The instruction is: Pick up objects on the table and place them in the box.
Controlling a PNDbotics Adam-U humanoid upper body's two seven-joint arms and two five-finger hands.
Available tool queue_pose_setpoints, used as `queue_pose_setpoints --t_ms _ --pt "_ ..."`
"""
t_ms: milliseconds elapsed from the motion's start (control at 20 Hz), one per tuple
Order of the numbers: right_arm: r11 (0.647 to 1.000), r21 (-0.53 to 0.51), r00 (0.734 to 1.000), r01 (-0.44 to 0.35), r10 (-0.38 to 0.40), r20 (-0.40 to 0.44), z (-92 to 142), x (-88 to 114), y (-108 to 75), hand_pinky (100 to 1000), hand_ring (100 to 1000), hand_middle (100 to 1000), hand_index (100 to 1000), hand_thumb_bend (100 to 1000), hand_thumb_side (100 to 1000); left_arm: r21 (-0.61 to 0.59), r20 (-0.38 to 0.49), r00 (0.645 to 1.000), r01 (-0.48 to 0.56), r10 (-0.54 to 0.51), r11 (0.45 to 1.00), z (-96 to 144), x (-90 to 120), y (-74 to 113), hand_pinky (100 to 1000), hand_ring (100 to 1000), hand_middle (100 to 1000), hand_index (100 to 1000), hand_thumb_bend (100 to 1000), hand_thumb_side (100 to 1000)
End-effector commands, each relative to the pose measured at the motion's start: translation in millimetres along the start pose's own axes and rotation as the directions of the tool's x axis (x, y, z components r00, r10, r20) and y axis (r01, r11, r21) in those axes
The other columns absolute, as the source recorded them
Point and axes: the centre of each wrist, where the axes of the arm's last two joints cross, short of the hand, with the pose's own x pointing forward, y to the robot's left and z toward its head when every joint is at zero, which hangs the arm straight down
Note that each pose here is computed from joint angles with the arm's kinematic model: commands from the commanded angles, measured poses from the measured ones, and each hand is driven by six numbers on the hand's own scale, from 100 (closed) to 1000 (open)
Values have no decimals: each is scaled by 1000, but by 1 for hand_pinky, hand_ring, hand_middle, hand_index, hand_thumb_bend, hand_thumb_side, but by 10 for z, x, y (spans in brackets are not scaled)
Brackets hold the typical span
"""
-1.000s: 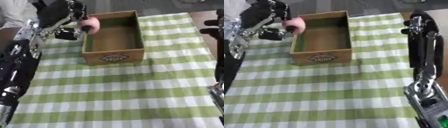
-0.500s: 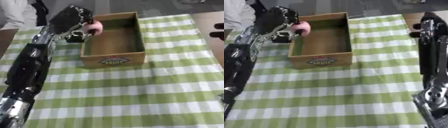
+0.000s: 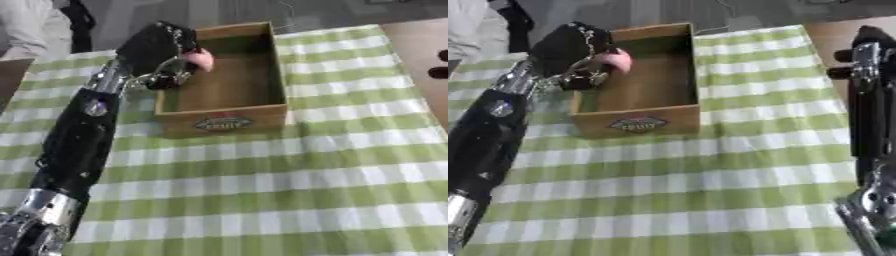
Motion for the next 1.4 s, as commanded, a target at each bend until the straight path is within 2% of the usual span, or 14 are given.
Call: queue_pose_setpoints --t_ms 50,300,700,850,950,1050,1150,1300,1400 --pt "1000 -22 1000 7 -6 16 -15 82 -16 856 660 657 889 100 1000 162 172 985 -62 34 985 -4 -89 69 667 726 720 889 100 100" --pt "1000 -22 1000 10 -9 13 -12 86 -8 856 660 657 889 100 1000 91 169 986 -29 14 995 56 -71 -8 759 811 796 971 177 100" --pt "1000 -16 1000 13 -13 5 3 77 2 857 660 656 889 100 1000 102 120 992 -53 41 993 65 -90 10 760 803 803 996 255 100" --pt "1000 -16 1000 14 -14 1 11 70 4 857 660 656 889 100 1000 153 87 994 -78 65 985 50 -102 58 739 780 785 969 222 100" --pt "1000 -18 1000 13 -13 -4 16 61 2 857 661 657 889 100 1000 208 70 993 -111 98 972 37 -114 107 702 744 760 939 164 100" --pt "1000 -18 1000 12 -13 -10 24 51 1 858 661 657 890 100 1000 306 50 987 -162 154 938 16 -131 181 659 697 723 906 100 100" --pt "1000 -17 1000 12 -13 -15 32 42 2 858 661 657 890 100 1000 425 30 972 -223 232 877 -3 -147 265 611 647 679 877 100 100" --pt "1000 -20 1000 12 -12 -22 43 27 0 858 662 657 890 100 1000 615 20 927 -306 374 727 -41 -176 455 562 607 627 810 100 206" --pt "1000 -26 1000 10 -11 -26 49 13 -6 858 662 657 890 100 1000 688 39 891 -353 453 634 -42 -191 612 540 591 611 791 100 258"
